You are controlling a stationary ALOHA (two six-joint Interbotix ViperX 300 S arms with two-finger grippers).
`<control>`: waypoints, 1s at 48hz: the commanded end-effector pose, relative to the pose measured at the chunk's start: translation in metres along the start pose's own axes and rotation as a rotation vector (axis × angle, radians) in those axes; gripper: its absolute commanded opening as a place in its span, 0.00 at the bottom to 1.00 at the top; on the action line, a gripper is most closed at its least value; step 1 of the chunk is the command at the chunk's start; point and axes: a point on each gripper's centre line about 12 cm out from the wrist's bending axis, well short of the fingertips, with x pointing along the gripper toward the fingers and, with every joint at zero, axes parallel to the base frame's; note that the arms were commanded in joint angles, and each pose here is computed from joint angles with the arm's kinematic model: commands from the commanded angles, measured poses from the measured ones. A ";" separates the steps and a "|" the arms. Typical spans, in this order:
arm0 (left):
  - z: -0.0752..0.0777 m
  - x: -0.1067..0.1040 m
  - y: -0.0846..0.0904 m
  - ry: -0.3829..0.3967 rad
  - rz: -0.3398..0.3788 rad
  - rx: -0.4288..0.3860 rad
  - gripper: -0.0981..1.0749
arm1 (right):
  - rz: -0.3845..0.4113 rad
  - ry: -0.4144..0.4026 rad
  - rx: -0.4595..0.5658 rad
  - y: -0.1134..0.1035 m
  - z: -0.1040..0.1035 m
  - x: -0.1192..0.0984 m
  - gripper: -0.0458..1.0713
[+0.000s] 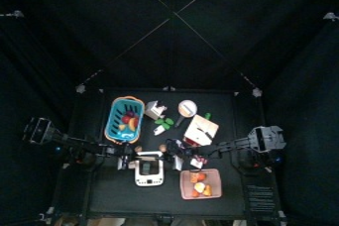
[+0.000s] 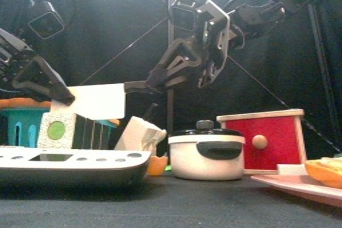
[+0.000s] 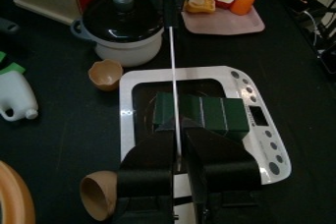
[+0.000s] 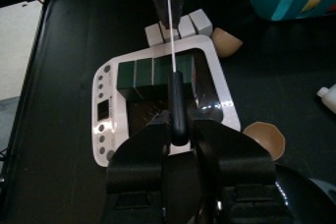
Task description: Cut sushi roll
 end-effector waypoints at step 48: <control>0.005 0.003 -0.001 0.006 -0.003 -0.005 0.46 | 0.024 -0.037 -0.001 0.011 0.013 -0.001 0.49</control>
